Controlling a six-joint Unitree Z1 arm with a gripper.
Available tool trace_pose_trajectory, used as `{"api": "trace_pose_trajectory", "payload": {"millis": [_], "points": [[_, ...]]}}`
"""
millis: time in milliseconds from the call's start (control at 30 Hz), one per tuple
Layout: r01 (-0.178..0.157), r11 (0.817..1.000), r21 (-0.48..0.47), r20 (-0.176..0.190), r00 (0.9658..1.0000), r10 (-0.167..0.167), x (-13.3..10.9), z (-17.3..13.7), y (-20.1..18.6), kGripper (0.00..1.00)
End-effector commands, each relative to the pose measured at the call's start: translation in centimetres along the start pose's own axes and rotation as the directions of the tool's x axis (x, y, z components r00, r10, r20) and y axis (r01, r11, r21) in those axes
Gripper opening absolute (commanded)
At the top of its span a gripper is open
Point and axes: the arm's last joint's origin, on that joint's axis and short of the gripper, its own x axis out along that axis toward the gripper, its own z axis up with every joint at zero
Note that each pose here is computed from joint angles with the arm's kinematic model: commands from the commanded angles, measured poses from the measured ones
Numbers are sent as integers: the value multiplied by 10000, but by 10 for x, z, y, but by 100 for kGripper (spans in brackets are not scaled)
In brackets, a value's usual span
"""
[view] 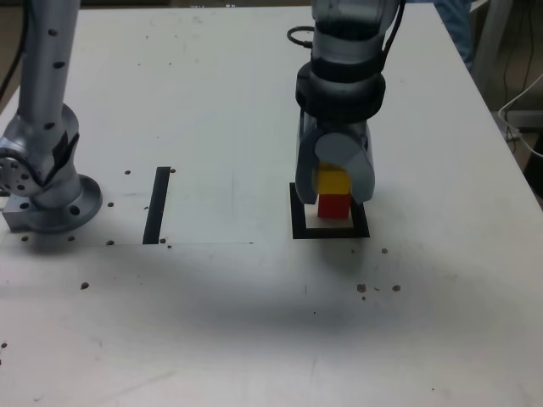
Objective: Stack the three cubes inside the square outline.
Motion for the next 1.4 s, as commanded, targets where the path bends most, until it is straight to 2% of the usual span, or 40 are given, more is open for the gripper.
{"api": "trace_pose_trajectory", "payload": {"millis": [0,300,633,900,967,1100,1167,1367], "points": [[25,10000,26,-60,10000,-25,3,2,0,34],[140,9997,202,13,9999,-140,7,7,-1,39],[131,9996,250,-76,9999,-129,9,6,-1,63],[135,9995,290,-155,9998,-131,9,3,-1,70],[138,9994,302,-130,9998,-134,8,2,-1,75],[110,9994,318,3,9999,-110,3,-1,0,92],[67,9995,315,101,9999,-70,-1,-4,0,98],[-135,9997,211,573,9983,123,-23,-18,7,99]]}}
